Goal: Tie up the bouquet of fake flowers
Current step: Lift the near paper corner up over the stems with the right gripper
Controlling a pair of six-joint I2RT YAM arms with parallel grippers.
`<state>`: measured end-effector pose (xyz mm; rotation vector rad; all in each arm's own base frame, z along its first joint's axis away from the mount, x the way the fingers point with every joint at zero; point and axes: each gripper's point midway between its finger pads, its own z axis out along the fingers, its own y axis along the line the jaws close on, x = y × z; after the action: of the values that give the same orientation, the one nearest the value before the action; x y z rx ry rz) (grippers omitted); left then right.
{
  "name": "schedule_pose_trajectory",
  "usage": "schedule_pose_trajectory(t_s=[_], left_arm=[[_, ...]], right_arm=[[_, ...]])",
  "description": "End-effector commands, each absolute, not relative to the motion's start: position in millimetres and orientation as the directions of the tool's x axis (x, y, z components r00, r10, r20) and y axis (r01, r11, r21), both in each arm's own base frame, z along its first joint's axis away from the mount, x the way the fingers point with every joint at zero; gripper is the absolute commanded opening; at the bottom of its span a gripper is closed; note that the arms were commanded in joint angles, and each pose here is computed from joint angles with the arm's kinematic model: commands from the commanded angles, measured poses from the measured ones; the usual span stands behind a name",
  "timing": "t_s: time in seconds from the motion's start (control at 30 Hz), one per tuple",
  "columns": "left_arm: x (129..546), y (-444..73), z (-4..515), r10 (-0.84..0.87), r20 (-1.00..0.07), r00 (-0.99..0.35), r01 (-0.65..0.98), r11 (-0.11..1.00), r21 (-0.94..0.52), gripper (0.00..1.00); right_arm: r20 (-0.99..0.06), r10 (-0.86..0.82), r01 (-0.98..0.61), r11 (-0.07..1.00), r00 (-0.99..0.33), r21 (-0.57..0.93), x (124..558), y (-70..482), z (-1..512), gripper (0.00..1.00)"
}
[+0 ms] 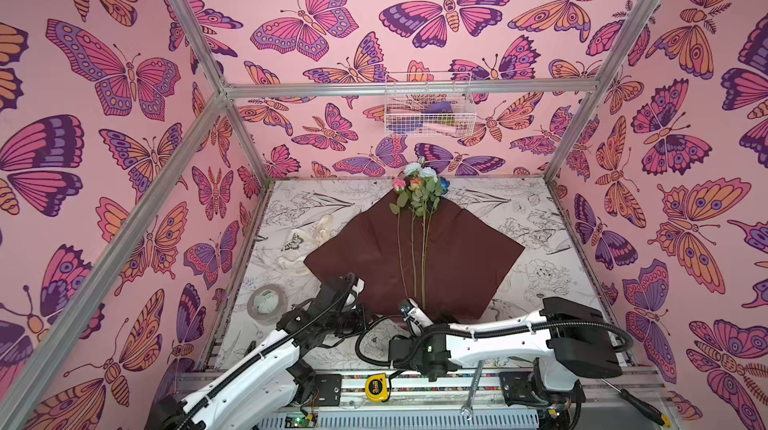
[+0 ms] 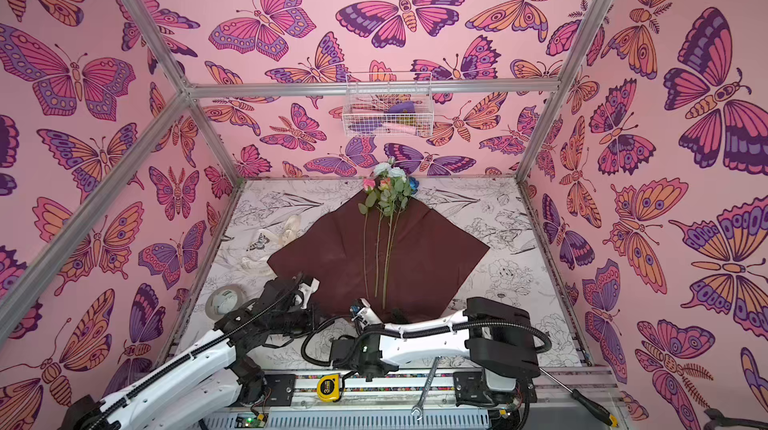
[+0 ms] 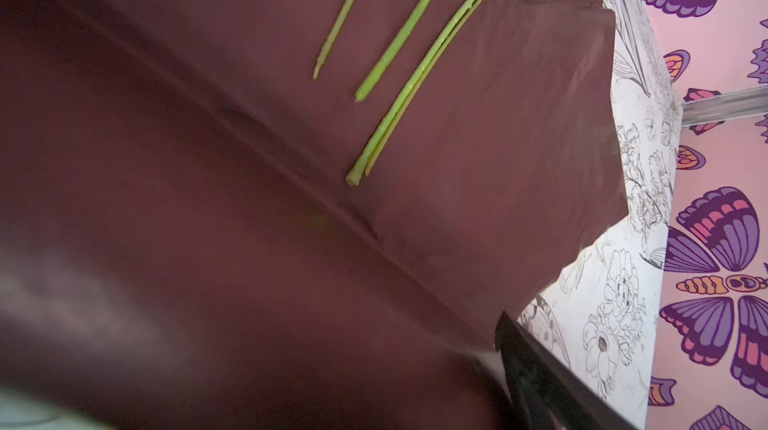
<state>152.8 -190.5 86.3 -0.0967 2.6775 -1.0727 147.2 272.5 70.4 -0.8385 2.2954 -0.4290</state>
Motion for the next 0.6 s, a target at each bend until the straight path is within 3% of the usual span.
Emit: schedule_pose_trajectory(t_s=[0.0,0.57], left_arm=[[150,-182,79,-0.169,-0.201,-0.965,0.004,0.755,-0.656,0.03],[179,-193,86,-0.123,-0.271,-0.955,0.073,0.786,-0.613,0.04]], right_arm=[[-0.511,-0.641,-0.445,0.767,-0.572,-0.463,162,281,82,0.94],[-0.541,-0.541,-0.456,0.839,-0.643,-0.297,192,285,78,0.98]])
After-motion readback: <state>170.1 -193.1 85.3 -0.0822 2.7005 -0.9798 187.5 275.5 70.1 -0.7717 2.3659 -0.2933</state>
